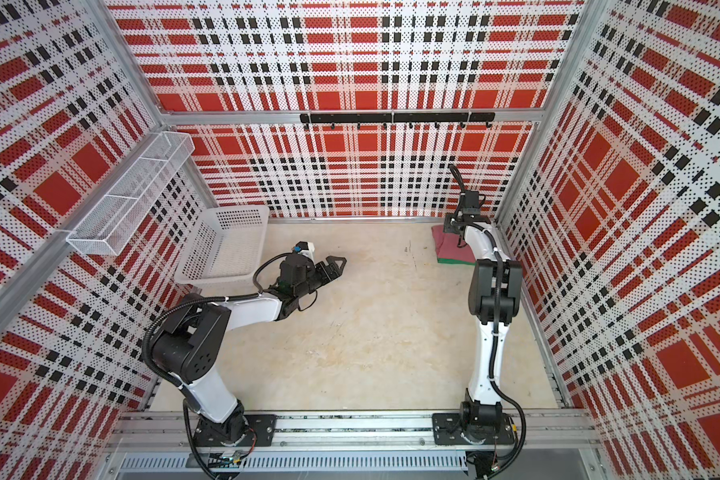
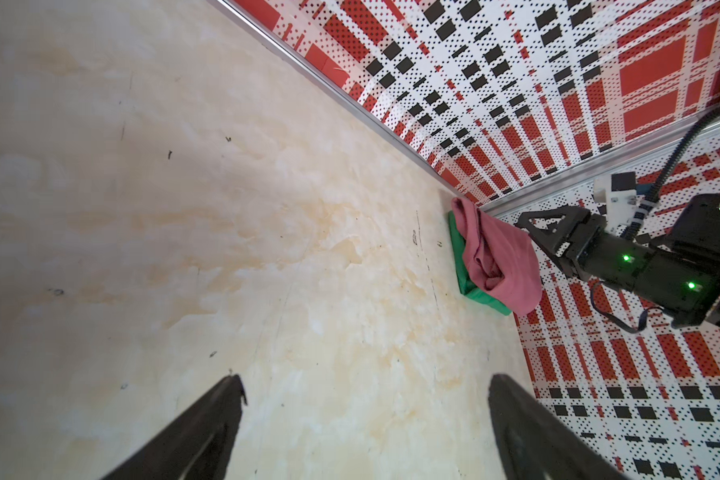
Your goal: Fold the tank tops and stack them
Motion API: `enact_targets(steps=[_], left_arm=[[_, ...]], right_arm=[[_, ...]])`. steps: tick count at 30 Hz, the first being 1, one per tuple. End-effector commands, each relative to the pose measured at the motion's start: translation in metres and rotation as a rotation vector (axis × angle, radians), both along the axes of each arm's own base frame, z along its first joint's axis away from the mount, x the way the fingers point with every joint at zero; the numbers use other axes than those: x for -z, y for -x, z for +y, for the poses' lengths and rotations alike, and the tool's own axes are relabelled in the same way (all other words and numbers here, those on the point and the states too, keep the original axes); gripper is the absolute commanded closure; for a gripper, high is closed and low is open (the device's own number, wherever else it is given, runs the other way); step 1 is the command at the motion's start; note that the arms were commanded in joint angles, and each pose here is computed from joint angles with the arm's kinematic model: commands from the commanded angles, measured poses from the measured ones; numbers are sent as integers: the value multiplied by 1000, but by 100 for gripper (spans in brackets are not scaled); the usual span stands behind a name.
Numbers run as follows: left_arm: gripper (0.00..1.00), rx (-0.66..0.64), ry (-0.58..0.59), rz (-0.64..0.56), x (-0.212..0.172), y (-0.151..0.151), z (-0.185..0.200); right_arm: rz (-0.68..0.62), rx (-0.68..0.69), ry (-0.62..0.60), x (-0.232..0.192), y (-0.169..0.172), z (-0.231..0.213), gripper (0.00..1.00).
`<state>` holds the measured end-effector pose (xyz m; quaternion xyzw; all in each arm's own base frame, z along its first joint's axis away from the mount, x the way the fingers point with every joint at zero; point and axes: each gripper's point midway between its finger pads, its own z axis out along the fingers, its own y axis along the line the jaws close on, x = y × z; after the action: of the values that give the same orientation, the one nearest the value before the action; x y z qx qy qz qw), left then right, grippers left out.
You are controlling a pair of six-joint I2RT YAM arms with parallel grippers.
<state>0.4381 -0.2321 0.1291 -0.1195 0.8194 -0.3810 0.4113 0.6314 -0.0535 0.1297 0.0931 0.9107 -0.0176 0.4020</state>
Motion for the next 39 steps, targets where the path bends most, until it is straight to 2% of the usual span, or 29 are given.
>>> enact_targets(steps=[1,5,9,11,13,18,29,39], left_arm=[[5,8,-13,-19,-6,4,4],[5,17,-14,-11,-1,6,2],[5,19,-12,-11,-1,8,2],[5,17,-12,-12,-1,8,3],[5,14,-12,-15,-2,9,4],[4,15,-9,-15,-4,10,3],[4,31,-4,-24,-7,11,-4],[4,37,-6,-19,-4,11,-6]], right_arm=[[54,40,22,20,-3,-9,35],[91,35,17,40,-7,-7,29],[116,45,17,56,-9,-8,31],[124,45,20,61,-10,-9,44],[113,41,20,59,-11,-9,64],[37,4,39,34,-11,-6,96],[-148,-90,57,-30,6,8,97],[-121,-201,39,-13,9,38,96]])
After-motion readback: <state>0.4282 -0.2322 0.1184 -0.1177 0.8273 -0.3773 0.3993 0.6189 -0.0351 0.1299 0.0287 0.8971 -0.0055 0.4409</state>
